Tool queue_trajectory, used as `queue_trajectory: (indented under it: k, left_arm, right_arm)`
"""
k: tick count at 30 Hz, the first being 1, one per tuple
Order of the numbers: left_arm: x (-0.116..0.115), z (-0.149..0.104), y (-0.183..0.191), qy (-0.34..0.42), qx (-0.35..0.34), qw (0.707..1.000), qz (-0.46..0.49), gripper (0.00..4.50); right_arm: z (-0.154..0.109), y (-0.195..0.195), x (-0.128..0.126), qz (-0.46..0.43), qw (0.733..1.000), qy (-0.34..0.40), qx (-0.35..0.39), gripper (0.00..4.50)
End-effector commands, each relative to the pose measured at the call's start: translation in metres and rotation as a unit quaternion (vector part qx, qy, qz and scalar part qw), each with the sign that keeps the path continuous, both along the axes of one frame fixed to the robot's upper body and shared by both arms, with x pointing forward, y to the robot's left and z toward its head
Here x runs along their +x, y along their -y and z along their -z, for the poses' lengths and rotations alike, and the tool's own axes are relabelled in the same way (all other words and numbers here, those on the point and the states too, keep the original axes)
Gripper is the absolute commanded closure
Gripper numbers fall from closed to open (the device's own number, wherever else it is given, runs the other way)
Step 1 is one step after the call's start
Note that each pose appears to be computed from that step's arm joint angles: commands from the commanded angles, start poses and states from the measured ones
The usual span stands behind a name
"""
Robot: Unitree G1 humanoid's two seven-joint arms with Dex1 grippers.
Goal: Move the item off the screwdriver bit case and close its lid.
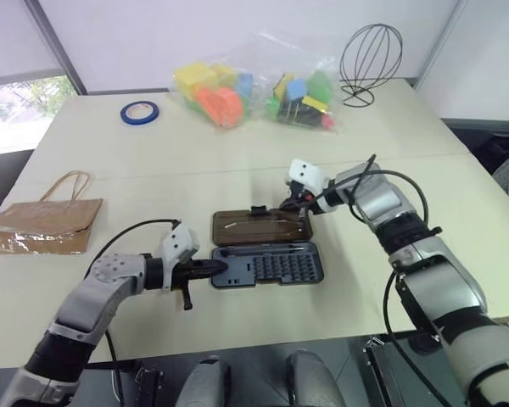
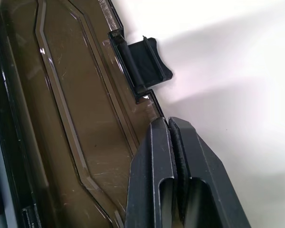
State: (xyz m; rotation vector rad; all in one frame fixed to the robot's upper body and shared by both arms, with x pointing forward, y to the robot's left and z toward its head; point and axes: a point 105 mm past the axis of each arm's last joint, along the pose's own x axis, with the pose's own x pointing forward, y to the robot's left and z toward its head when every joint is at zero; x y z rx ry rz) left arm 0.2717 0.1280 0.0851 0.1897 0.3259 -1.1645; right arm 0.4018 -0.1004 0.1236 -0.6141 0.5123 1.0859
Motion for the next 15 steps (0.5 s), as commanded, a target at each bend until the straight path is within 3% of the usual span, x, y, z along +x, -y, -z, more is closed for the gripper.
queue_trajectory:
  k: [1,5,15]
  left_arm:
    - [0.001,0.005,-0.004,-0.003,0.013,1.0,-0.012,4.5]
    - [0.0,0.005,-0.004,-0.003,0.013,1.0,-0.013,4.5]
    - [0.001,0.005,-0.002,0.004,0.013,1.0,-0.016,4.5]
  right_arm:
    - [0.023,0.01,0.0,0.023,0.999,-0.025,-0.025,3.91]
    - [0.026,0.012,0.004,0.03,0.999,-0.021,-0.036,2.13]
    - [0.032,0.021,0.008,0.035,0.997,-0.039,-0.053,2.13]
